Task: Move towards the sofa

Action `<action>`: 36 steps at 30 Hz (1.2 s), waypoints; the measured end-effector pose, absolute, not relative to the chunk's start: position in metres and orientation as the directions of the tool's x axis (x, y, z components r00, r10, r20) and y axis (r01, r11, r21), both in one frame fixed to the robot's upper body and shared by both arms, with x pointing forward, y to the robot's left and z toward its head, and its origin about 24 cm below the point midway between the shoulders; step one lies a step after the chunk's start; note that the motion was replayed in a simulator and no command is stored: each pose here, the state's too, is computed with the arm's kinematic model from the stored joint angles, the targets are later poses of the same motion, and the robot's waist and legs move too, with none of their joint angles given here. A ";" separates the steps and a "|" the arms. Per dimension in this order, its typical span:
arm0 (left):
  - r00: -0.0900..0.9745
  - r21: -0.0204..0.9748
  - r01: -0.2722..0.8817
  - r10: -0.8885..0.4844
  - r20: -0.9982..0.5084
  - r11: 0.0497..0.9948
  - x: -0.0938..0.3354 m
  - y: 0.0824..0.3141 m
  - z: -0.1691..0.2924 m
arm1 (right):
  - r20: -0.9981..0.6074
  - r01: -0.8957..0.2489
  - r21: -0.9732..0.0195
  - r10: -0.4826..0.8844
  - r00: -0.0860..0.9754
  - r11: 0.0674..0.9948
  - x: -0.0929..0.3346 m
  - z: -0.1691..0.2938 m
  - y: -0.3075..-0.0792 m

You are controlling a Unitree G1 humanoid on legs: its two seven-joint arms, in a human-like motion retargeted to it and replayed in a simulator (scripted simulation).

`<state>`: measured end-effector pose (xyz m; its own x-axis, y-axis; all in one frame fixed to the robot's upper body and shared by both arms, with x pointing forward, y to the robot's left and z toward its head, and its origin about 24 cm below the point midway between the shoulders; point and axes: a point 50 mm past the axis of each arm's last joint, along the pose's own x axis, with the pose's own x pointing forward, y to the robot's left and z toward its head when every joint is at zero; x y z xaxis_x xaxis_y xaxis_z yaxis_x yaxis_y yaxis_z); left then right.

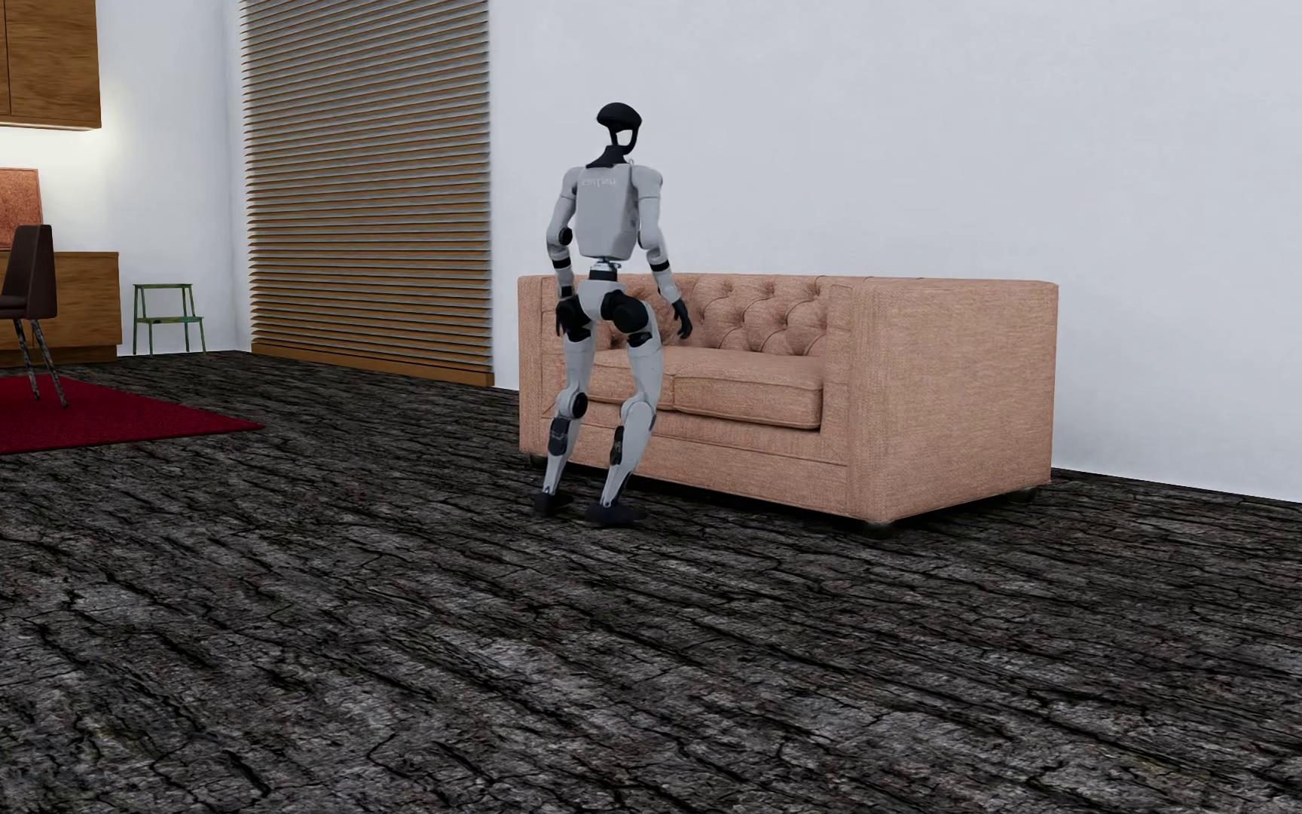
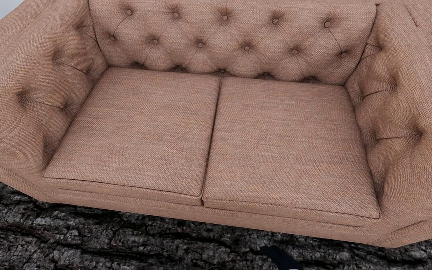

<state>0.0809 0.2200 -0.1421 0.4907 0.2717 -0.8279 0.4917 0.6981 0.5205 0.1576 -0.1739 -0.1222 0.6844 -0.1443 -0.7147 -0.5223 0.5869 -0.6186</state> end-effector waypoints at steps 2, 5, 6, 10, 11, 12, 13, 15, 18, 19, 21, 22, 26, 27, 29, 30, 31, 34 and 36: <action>0.493 0.513 0.508 0.255 -0.832 0.692 0.081 0.218 -0.142 | -0.756 -0.547 -0.600 -0.190 0.627 0.584 0.141 -0.131 -0.181; 0.504 0.515 0.499 0.250 -0.827 0.697 0.083 0.214 -0.142 | -0.841 -0.617 -0.523 -0.236 0.488 0.588 0.108 -0.147 -0.192; 0.507 0.519 0.499 0.252 -0.825 0.695 0.083 0.214 -0.142 | -0.867 -0.650 -0.489 -0.243 0.435 0.581 0.097 -0.151 -0.195; 0.518 0.513 0.539 0.218 -0.828 0.668 0.084 0.214 -0.140 | -0.916 -0.720 -0.401 -0.245 0.318 0.566 0.073 -0.159 -0.200; 0.517 0.511 0.541 0.214 -0.828 0.668 0.085 0.213 -0.141 | -0.916 -0.724 -0.402 -0.246 0.318 0.561 0.073 -0.160 -0.200; 0.517 0.509 0.543 0.212 -0.829 0.668 0.086 0.212 -0.141 | -0.916 -0.731 -0.402 -0.239 0.323 0.551 0.076 -0.160 -0.199; 0.517 0.508 0.547 0.208 -0.830 0.666 0.089 0.210 -0.141 | -0.915 -0.740 -0.404 -0.224 0.336 0.538 0.080 -0.159 -0.197; 0.510 0.500 0.551 0.205 -0.835 0.668 0.100 0.205 -0.143 | -0.898 -0.738 -0.437 -0.200 0.393 0.514 0.097 -0.155 -0.191; 0.496 0.501 0.548 0.221 -0.839 0.670 0.117 0.198 -0.145 | -0.862 -0.705 -0.496 -0.190 0.470 0.507 0.126 -0.148 -0.177; 0.513 0.504 0.554 0.205 -0.834 0.663 0.124 0.193 -0.144 | -0.854 -0.701 -0.505 -0.171 0.492 0.504 0.137 -0.145 -0.171; 0.581 0.521 0.553 0.147 -0.800 0.650 0.139 0.181 -0.137 | -0.815 -0.668 -0.540 -0.120 0.566 0.512 0.160 -0.135 -0.158; 0.618 0.530 0.543 0.117 -0.777 0.652 0.145 0.176 -0.133 | -0.782 -0.639 -0.566 -0.094 0.616 0.521 0.170 -0.128 -0.151; 0.699 0.544 0.459 0.092 -0.709 0.703 0.155 0.169 -0.121 | -0.677 -0.549 -0.618 -0.026 0.736 0.563 0.189 -0.110 -0.135; 0.692 0.540 0.455 0.101 -0.715 0.708 0.153 0.170 -0.122 | -0.678 -0.548 -0.614 -0.024 0.734 0.567 0.188 -0.110 -0.134; 0.660 0.530 0.460 0.124 -0.741 0.712 0.148 0.173 -0.126 | -0.706 -0.574 -0.600 -0.032 0.707 0.557 0.182 -0.114 -0.135; 0.639 0.525 0.465 0.140 -0.757 0.713 0.144 0.175 -0.129 | -0.729 -0.595 -0.587 -0.039 0.683 0.549 0.177 -0.118 -0.137; 0.616 0.522 0.470 0.159 -0.772 0.712 0.139 0.179 -0.132 | -0.755 -0.618 -0.572 -0.052 0.653 0.540 0.171 -0.123 -0.140; 0.552 0.526 0.464 0.232 -0.801 0.712 0.126 0.191 -0.140 | -0.831 -0.672 -0.514 -0.116 0.544 0.533 0.146 -0.139 -0.154; 0.512 0.518 0.455 0.263 -0.818 0.725 0.115 0.197 -0.144 | -0.870 -0.705 -0.474 -0.155 0.468 0.527 0.127 -0.148 -0.164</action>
<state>0.1153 0.1971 -0.1436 0.5116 0.2633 -0.8179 0.4548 0.7246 0.5177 0.1266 -0.1642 -0.1482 0.4684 -0.1549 -0.8699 -0.7053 0.5274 -0.4737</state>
